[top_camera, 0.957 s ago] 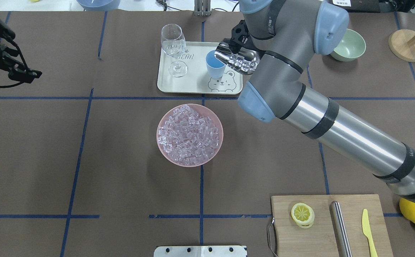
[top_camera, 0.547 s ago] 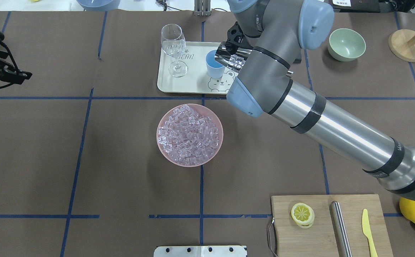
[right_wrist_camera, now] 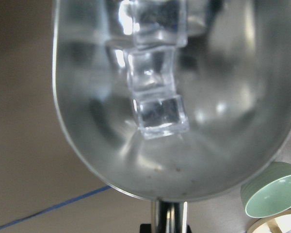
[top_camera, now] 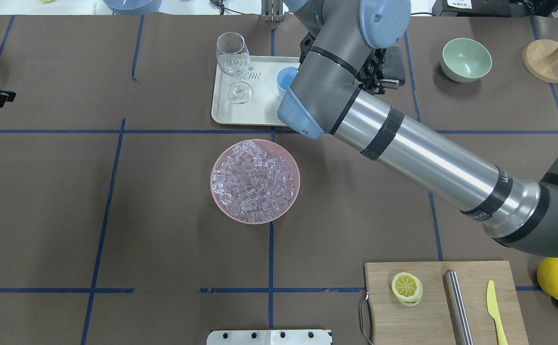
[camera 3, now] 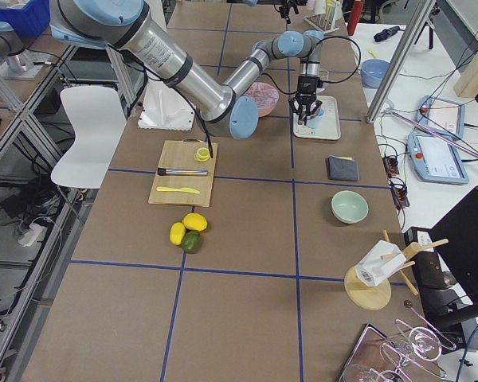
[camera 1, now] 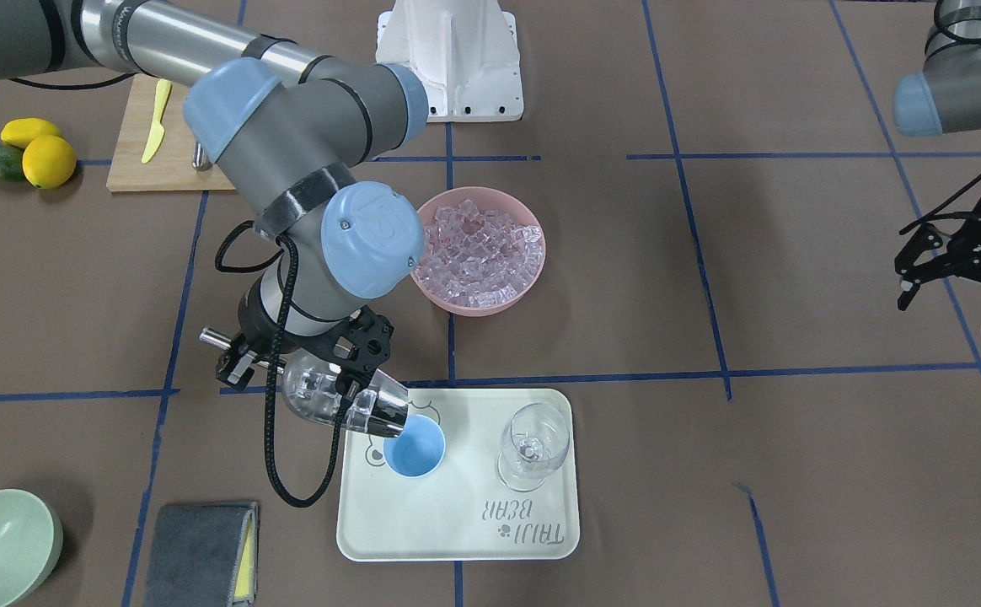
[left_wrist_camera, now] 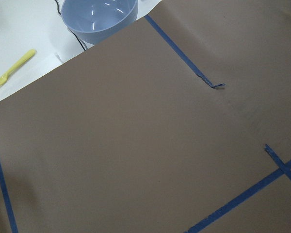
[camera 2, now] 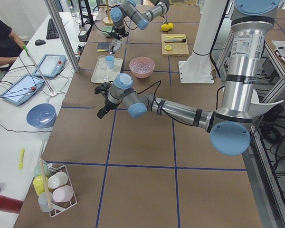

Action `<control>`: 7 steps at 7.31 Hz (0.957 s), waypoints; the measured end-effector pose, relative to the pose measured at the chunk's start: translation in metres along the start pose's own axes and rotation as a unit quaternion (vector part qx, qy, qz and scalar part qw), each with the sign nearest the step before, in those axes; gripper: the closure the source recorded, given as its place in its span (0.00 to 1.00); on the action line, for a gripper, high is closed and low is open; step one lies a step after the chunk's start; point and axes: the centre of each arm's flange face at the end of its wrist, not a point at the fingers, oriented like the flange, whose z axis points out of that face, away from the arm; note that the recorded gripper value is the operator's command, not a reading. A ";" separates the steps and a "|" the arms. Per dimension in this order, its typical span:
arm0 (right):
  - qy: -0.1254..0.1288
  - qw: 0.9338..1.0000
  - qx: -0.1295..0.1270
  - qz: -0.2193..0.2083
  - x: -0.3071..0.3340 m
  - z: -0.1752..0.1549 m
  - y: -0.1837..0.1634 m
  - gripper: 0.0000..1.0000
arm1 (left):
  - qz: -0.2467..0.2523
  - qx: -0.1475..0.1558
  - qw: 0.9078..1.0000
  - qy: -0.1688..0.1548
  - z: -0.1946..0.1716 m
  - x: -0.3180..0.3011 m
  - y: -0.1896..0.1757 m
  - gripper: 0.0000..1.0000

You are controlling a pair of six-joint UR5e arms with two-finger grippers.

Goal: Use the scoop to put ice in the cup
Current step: 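Tip the scoop to pour ice into the blue cup, then raise it away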

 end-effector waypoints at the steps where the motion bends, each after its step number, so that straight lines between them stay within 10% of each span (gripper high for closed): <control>1: 0.005 1.000 -0.014 -0.006 0.006 -0.001 0.001 1.00 | 0.001 0.003 1.000 0.000 0.001 -0.003 0.009 0.00; 7: 0.025 0.997 -0.070 -0.020 0.031 -0.019 -0.010 1.00 | -0.001 0.001 1.000 0.001 0.005 -0.010 0.022 0.00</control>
